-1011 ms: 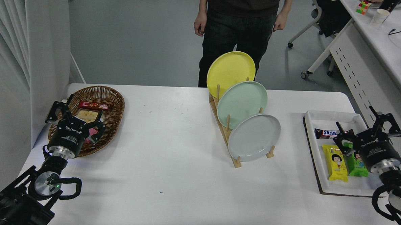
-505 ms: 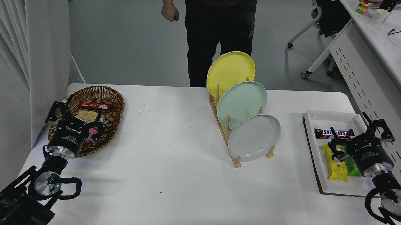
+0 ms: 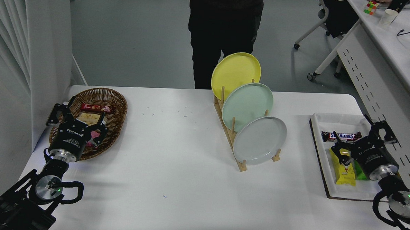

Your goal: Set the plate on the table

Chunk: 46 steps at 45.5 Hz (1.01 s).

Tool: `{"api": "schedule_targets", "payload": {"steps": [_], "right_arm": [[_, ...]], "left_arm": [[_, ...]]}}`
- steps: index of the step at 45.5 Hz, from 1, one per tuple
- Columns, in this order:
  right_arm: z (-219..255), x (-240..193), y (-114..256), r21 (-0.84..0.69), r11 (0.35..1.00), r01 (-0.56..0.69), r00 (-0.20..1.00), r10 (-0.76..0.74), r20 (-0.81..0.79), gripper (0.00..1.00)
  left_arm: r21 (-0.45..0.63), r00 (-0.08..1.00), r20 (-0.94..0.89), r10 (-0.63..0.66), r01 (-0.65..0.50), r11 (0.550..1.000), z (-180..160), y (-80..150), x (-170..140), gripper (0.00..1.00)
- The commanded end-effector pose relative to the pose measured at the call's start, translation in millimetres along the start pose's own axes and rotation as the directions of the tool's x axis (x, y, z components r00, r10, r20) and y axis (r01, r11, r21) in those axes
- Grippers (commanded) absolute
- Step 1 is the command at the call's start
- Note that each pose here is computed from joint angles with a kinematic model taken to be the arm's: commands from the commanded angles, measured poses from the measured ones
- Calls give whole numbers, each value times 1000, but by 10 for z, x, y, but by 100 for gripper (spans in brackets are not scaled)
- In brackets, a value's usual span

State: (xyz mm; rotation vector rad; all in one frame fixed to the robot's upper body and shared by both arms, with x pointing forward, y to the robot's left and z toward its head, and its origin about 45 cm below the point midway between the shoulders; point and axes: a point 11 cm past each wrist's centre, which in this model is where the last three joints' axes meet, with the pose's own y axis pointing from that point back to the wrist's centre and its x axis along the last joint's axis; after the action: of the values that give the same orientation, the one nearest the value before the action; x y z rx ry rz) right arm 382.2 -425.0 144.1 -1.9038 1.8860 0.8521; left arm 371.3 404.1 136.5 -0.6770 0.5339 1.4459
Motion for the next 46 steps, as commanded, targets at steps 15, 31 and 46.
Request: {"api": "schedule_targets", "payload": {"steps": [15, 31, 46], "right_arm": [[-34, -326, -143, -212, 977, -12, 990, -18, -137, 100], [90, -606, -148, -279, 959, -37, 981, -18, -192, 100], [146, -948, -224, -360, 932, -35, 974, -49, -220, 100]], "left_arm": [[-1, 1000, 0, 0, 0, 1000, 1, 0, 0, 98], [-1, 1000, 0, 0, 0, 1000, 1, 0, 0, 98], [1, 1000, 0, 0, 0, 1000, -1, 0, 0, 98]]}}
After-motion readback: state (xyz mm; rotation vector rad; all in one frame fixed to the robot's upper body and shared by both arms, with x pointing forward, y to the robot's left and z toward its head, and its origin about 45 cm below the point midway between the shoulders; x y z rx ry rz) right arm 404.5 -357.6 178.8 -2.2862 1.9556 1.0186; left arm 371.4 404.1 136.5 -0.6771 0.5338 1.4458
